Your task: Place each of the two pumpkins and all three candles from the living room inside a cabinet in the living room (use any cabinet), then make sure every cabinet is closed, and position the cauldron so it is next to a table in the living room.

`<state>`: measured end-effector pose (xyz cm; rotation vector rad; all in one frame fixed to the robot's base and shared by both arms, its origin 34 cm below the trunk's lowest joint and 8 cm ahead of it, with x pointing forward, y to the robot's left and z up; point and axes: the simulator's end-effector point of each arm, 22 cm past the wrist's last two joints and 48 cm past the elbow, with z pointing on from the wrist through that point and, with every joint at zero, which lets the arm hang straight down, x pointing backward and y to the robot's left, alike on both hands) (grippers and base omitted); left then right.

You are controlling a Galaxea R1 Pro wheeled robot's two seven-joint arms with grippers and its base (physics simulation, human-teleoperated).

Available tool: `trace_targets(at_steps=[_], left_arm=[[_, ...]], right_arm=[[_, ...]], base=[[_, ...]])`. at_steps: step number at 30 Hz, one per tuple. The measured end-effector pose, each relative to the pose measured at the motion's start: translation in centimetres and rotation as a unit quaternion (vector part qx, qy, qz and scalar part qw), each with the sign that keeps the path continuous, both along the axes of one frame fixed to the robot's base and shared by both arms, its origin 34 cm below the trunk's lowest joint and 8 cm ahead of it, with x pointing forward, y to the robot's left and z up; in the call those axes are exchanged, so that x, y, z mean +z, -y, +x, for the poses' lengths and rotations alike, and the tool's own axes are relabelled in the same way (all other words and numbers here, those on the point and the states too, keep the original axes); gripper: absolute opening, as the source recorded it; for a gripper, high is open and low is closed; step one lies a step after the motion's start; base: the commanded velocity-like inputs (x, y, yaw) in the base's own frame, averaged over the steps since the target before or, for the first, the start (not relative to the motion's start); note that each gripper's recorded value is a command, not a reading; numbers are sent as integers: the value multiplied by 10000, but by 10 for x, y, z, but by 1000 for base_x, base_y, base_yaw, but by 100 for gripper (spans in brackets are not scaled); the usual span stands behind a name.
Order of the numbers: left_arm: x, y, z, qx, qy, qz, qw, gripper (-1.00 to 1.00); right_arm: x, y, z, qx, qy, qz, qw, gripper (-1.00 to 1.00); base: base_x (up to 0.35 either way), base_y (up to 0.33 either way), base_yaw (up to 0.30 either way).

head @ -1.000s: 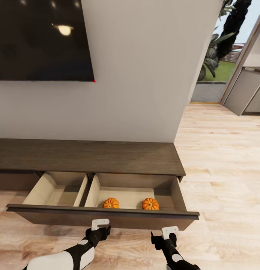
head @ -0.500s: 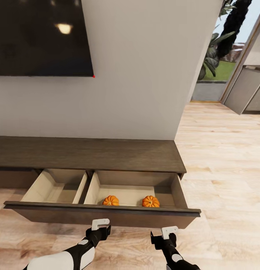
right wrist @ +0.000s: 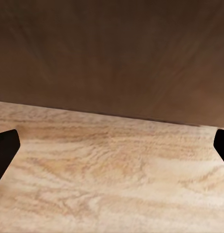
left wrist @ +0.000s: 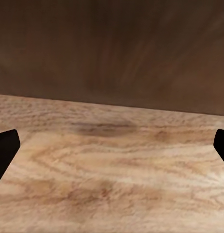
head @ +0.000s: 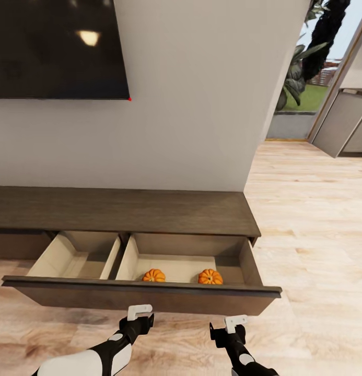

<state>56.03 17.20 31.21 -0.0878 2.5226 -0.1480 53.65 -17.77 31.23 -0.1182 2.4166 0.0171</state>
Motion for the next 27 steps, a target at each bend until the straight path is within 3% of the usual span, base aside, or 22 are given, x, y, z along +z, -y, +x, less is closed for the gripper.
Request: trace_targets(at_steps=[11, 27], left_arm=[[-11, 1, -3, -1, -5, -13, 10000, 100], [-11, 4, -4, -66, -8, -11, 10000, 100]], right_arm=[[-11, 2, -2, -9, 11, -9, 10000, 100], [-11, 3, -2, -39, 3, -3, 10000, 100]], base=[[13, 0, 0], [316, 0, 0]])
